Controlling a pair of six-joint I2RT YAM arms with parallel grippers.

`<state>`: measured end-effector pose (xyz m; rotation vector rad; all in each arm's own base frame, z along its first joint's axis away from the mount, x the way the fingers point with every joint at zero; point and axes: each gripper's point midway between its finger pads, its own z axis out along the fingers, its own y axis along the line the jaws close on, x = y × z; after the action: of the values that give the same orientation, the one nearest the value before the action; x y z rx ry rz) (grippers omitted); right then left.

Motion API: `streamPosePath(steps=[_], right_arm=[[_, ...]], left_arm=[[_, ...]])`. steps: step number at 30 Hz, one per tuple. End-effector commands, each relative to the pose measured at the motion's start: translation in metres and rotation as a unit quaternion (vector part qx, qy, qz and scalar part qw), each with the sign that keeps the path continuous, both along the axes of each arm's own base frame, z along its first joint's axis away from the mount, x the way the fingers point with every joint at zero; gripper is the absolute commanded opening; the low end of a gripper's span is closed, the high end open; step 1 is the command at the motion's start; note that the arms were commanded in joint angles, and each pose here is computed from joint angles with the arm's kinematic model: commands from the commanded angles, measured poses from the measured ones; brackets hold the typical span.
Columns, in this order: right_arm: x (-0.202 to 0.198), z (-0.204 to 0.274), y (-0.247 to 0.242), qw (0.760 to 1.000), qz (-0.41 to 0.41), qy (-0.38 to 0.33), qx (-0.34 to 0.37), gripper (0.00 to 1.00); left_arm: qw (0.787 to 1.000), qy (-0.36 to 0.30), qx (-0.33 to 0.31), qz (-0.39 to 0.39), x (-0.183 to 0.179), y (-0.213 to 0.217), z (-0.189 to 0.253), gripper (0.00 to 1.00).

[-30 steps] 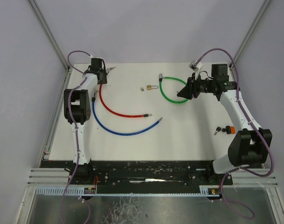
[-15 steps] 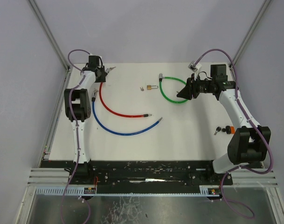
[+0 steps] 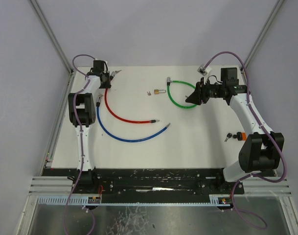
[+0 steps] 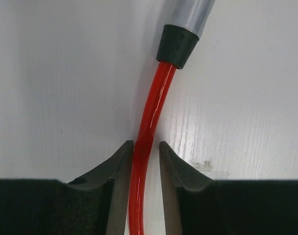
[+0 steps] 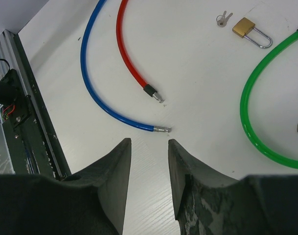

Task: Lock with the key
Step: Pick up the lock from the center of the board, then adjust the lock.

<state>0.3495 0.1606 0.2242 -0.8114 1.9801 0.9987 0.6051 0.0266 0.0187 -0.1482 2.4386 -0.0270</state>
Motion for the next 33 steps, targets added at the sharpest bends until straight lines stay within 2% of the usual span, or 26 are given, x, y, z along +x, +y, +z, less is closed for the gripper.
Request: streamPosePath(steps=[1, 2, 6, 7, 10, 20, 31, 32, 33], right_arm=[[0.000, 0.003, 0.004, 1.000, 0.013, -0.010, 0.004, 0.43], [0.000, 0.003, 0.004, 1.000, 0.013, -0.010, 0.004, 0.43], [0.000, 0.003, 0.005, 1.000, 0.015, -0.009, 0.005, 0.43], [0.000, 0.002, 0.005, 1.000, 0.015, -0.008, 0.004, 0.43], [-0.002, 0.003, 0.005, 1.000, 0.018, -0.007, 0.007, 0.43], [-0.007, 0.007, 0.011, 0.999, 0.030, 0.001, 0.032, 0.43], [-0.017, 0.011, 0.053, 0.990, 0.081, 0.013, 0.113, 0.43], [-0.017, 0.012, 0.061, 0.989, 0.090, 0.002, 0.118, 0.45], [-0.016, 0.013, 0.071, 0.987, 0.102, -0.014, 0.121, 0.51]], left_arm=[[1.000, 0.014, -0.006, -0.003, -0.002, -0.002, -0.011, 0.24], [1.000, 0.015, -0.006, -0.004, -0.003, -0.002, -0.012, 0.22], [1.000, 0.012, -0.011, -0.010, -0.004, -0.004, -0.006, 0.01], [1.000, 0.009, -0.012, -0.015, -0.005, -0.006, -0.001, 0.00], [1.000, -0.009, -0.007, -0.014, -0.006, -0.004, 0.021, 0.00], [0.989, -0.146, -0.011, -0.005, -0.025, -0.009, 0.156, 0.00], [0.972, -0.229, -0.059, -0.017, -0.084, -0.039, 0.229, 0.00], [0.970, -0.235, -0.061, -0.019, -0.089, -0.043, 0.235, 0.00], [0.968, -0.242, -0.063, -0.021, -0.095, -0.046, 0.242, 0.00]])
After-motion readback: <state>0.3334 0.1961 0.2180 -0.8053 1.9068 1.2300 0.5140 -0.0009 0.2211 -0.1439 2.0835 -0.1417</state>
